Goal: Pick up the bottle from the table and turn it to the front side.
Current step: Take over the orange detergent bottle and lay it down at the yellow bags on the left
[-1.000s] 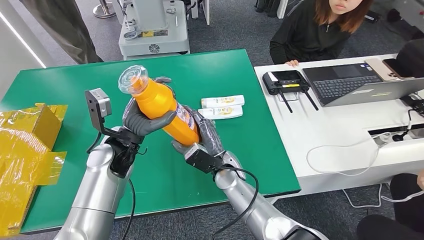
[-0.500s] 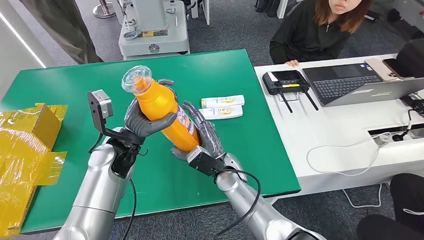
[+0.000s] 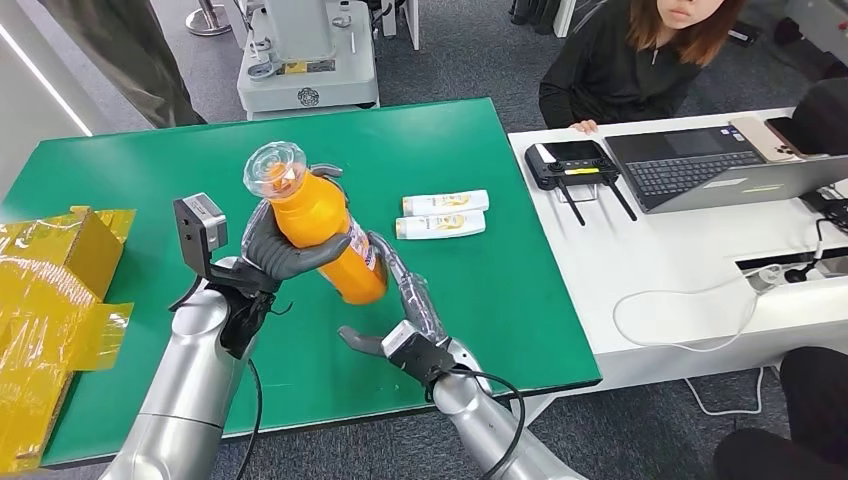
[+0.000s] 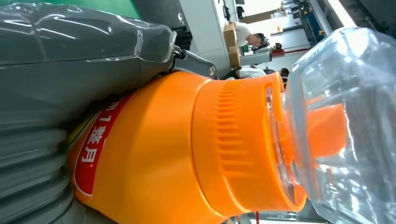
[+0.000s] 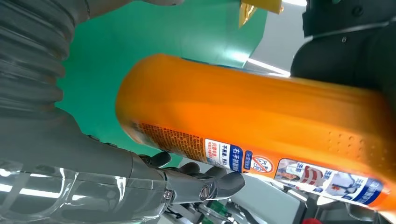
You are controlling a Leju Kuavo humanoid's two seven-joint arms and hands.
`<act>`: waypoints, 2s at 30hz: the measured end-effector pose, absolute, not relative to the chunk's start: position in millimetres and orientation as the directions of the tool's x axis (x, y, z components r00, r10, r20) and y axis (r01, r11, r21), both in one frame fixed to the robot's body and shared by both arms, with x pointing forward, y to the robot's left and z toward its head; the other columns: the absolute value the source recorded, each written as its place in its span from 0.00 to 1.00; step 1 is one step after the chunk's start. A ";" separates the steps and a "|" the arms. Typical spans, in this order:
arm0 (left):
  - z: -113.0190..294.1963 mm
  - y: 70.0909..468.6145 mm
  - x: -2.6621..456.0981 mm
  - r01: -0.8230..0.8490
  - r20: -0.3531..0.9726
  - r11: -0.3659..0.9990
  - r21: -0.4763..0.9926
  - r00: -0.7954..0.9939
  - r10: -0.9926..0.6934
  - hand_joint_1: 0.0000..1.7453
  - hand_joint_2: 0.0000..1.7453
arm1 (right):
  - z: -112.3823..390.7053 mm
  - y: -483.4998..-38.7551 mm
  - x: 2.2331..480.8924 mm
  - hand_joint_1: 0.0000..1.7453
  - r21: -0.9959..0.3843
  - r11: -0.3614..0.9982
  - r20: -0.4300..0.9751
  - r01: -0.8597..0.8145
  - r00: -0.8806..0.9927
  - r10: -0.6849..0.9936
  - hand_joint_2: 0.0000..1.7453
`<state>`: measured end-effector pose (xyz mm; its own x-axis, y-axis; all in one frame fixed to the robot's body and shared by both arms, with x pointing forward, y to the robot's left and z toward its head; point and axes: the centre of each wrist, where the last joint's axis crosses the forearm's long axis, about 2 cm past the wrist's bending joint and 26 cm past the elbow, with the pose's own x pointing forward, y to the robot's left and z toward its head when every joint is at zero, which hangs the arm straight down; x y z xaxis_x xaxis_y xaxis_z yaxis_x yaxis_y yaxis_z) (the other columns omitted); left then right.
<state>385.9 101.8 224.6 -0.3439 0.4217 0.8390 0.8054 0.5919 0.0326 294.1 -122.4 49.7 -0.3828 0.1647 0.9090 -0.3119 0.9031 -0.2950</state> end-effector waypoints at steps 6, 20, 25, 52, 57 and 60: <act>227.8 103.9 385.3 0.686 0.810 0.661 0.304 -0.552 0.200 1.00 1.00 | 39.3 -113.2 274.9 0.00 -0.272 0.883 0.926 -0.382 -0.354 0.132 1.00; 237.9 112.6 383.5 0.556 0.714 0.634 0.537 -0.700 0.008 1.00 1.00 | 48.7 -101.6 233.6 0.00 -0.104 0.922 0.928 -0.374 -0.369 -0.045 1.00; 234.5 121.2 384.0 0.531 0.708 0.647 0.547 -0.706 -0.020 1.00 1.00 | 71.2 -111.8 233.6 0.00 -0.057 0.956 0.888 -0.289 -0.452 -0.083 1.00; 235.8 213.1 405.5 0.001 0.314 0.456 0.890 -0.727 -0.610 1.00 1.00 | 134.9 -164.0 223.5 0.00 0.064 0.996 0.744 -0.056 -0.663 -0.085 1.00; 257.8 242.2 416.0 -0.028 0.258 0.395 0.918 -0.715 -0.650 1.00 1.00 | 132.6 -166.0 216.6 0.00 0.066 0.997 0.750 -0.036 -0.657 -0.073 1.00; 270.7 256.2 419.9 -0.050 0.232 0.378 0.924 -0.715 -0.660 1.00 1.00 | 132.1 -166.6 214.2 0.00 0.067 0.997 0.752 -0.032 -0.655 -0.071 1.00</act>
